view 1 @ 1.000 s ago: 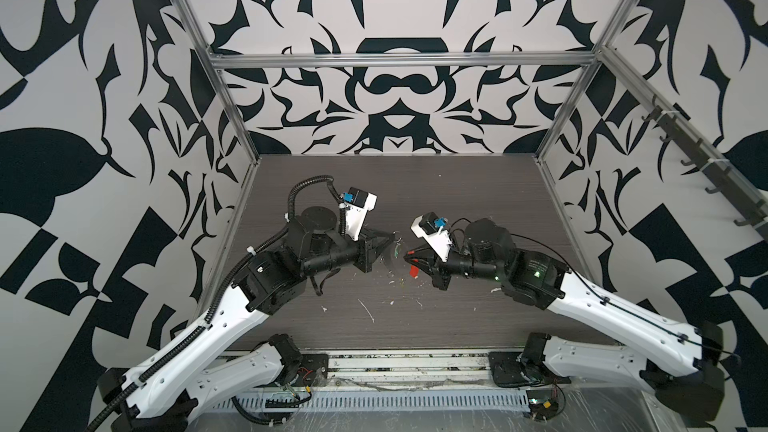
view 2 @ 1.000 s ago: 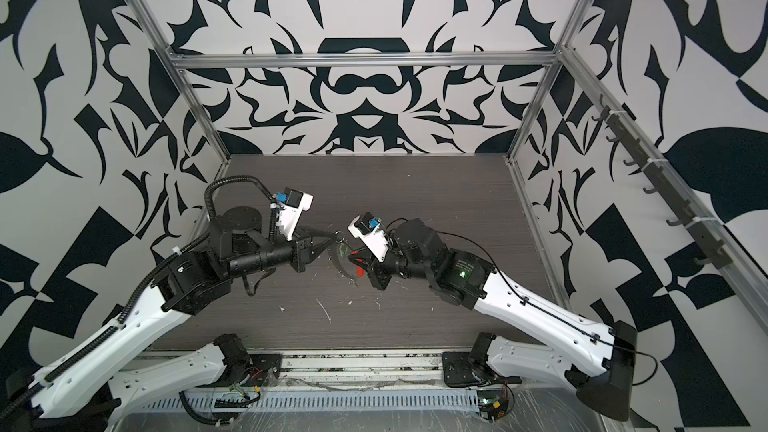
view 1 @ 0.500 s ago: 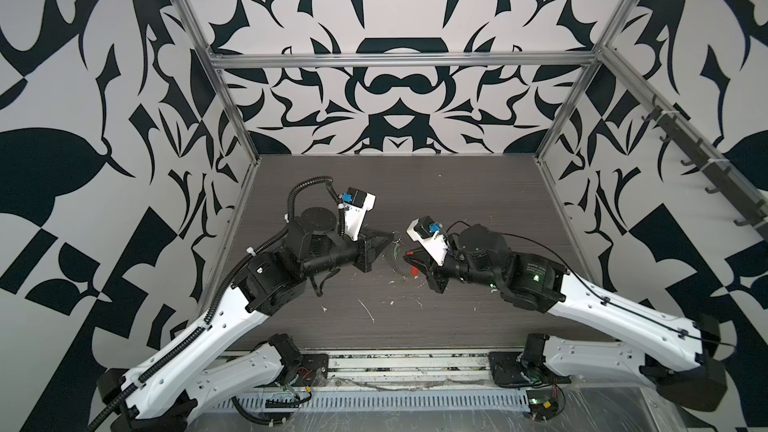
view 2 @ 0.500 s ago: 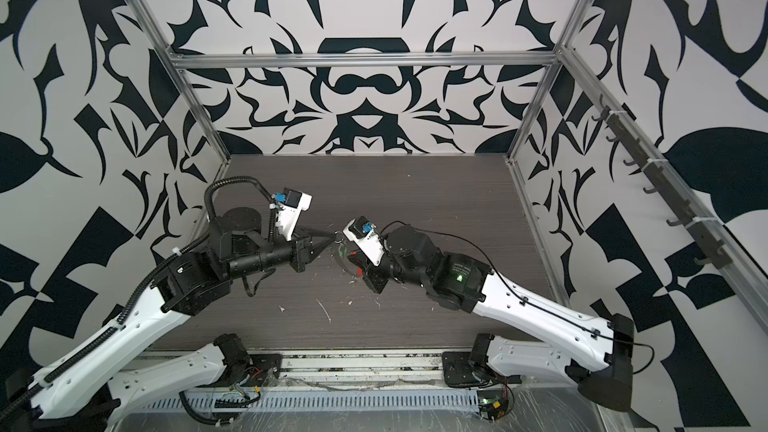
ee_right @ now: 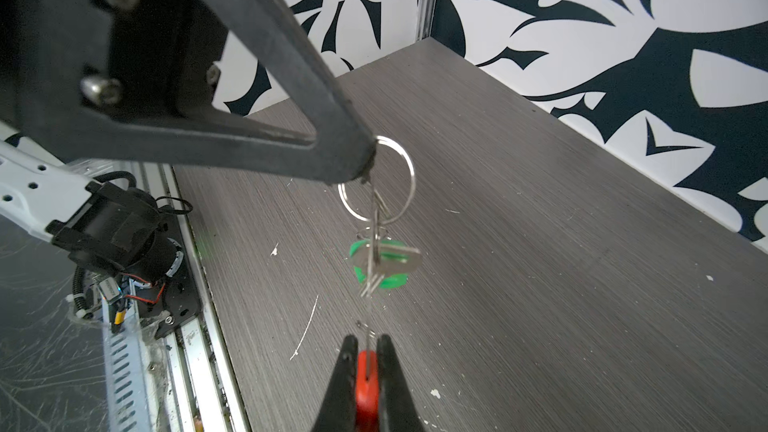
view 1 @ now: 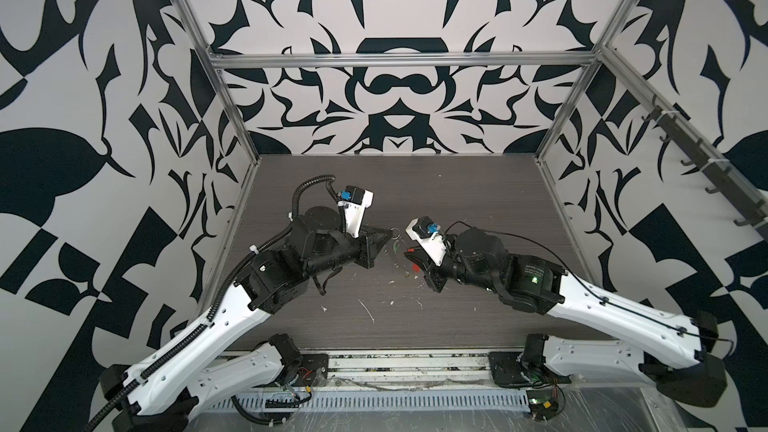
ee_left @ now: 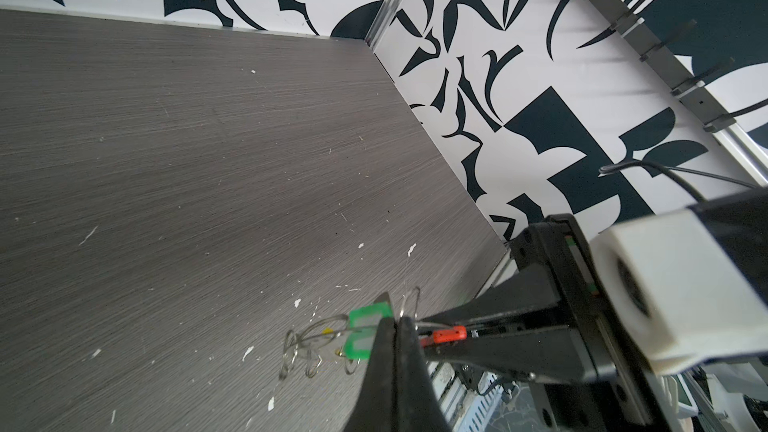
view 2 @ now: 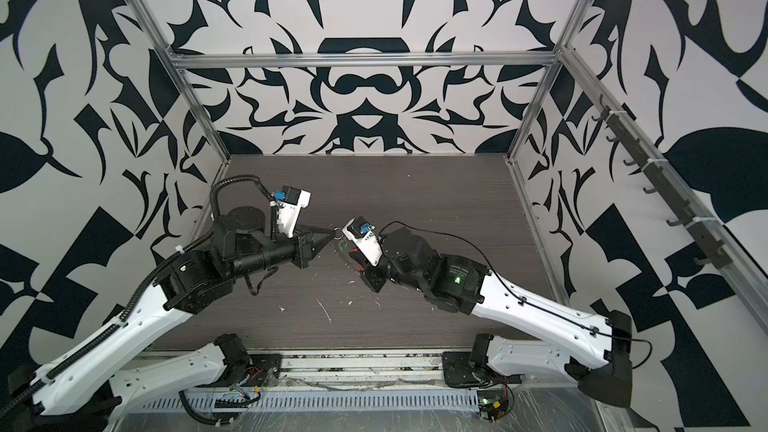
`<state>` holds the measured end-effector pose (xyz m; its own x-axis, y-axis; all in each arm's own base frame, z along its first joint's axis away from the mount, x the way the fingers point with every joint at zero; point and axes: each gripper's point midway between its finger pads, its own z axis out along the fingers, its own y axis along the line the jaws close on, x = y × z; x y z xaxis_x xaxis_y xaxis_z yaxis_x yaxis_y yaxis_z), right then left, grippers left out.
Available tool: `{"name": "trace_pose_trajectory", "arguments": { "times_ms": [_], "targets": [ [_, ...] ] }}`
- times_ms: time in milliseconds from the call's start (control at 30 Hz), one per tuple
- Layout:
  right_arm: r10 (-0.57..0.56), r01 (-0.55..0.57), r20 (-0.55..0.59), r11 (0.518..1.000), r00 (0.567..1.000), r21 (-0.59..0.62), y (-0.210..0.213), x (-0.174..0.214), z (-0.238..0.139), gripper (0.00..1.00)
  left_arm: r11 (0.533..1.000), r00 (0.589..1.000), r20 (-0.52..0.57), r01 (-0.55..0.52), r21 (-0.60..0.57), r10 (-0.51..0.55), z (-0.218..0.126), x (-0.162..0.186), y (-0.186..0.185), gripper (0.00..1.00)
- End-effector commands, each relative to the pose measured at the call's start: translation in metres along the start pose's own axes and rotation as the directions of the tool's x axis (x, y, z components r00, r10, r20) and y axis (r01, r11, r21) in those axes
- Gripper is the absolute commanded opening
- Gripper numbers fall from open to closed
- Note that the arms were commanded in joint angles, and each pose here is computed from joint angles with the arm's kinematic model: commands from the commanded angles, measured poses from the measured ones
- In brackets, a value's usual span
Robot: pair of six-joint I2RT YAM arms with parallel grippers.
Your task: Remove the keys from the keyring
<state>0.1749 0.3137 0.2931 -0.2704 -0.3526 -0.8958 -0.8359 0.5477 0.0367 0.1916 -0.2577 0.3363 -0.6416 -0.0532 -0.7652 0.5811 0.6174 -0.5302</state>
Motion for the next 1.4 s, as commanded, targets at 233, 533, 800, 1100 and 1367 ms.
{"name": "trace_pose_trajectory", "arguments": {
  "times_ms": [233,533,800,1100,1367],
  "targets": [
    [-0.051,0.048,0.103,0.998,0.993,0.030,0.012,-0.042,-0.010,0.00,0.998,0.999,0.001,0.034,-0.055,-0.034,0.004,-0.002,0.010,0.00],
    [-0.091,0.098,0.082,0.991,0.992,-0.095,0.043,-0.035,0.000,0.01,0.995,0.998,0.054,-0.046,0.088,0.041,0.004,0.001,-0.008,0.00],
    [-0.101,0.132,0.154,0.969,0.983,-0.208,0.060,-0.042,-0.026,0.30,0.958,0.961,0.229,-0.201,0.205,0.152,-0.012,0.000,-0.021,0.00],
    [-0.059,0.135,0.285,0.958,0.957,-0.255,0.062,-0.048,-0.064,0.42,0.903,0.888,0.419,-0.325,0.281,0.189,-0.037,-0.005,-0.036,0.00],
    [0.001,0.067,0.380,0.984,0.925,-0.165,0.041,-0.058,-0.078,0.40,0.847,0.829,0.530,-0.404,0.346,0.179,-0.054,-0.006,-0.050,0.00]
  ]
}}
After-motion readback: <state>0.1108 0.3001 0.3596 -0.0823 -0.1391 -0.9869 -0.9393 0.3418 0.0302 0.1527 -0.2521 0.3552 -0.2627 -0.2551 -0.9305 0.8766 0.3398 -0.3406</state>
